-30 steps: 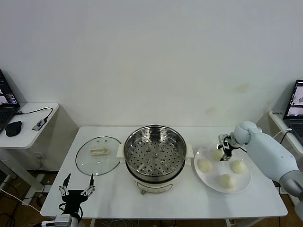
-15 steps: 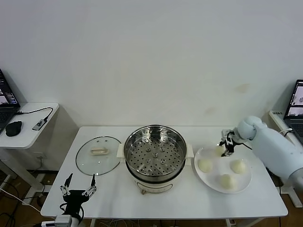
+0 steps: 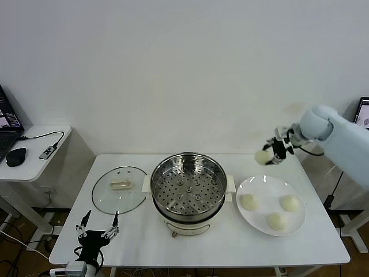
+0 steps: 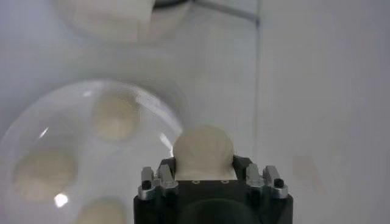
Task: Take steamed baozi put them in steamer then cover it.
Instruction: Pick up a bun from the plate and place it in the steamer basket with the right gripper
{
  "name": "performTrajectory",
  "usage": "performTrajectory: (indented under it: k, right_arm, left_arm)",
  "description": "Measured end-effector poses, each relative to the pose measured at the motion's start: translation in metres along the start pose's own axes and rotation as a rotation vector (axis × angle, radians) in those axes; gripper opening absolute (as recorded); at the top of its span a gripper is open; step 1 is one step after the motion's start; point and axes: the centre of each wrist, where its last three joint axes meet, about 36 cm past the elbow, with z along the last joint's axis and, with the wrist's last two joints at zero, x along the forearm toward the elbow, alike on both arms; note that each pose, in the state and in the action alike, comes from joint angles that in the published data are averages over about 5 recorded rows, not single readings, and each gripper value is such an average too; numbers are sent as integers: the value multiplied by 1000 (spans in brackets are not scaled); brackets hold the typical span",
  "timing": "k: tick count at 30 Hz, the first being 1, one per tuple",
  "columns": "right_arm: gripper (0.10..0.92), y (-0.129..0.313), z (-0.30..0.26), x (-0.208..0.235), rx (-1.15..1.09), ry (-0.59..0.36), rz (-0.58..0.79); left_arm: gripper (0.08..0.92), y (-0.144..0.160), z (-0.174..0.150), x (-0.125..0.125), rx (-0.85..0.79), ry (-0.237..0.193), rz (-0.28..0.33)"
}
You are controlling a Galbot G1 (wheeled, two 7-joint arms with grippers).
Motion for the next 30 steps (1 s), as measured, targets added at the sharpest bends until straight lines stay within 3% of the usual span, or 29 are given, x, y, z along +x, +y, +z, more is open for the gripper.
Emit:
performTrajectory:
  k: [14,30]
  right_arm:
    - [585,-27,-118,-38,311,-170,-47]
    - [587,-17,-189,-113,751,-165,-131]
  left_arm:
    - [823,6,2,3,41,8,-17]
    - [823,13,0,3,48,2,-35]
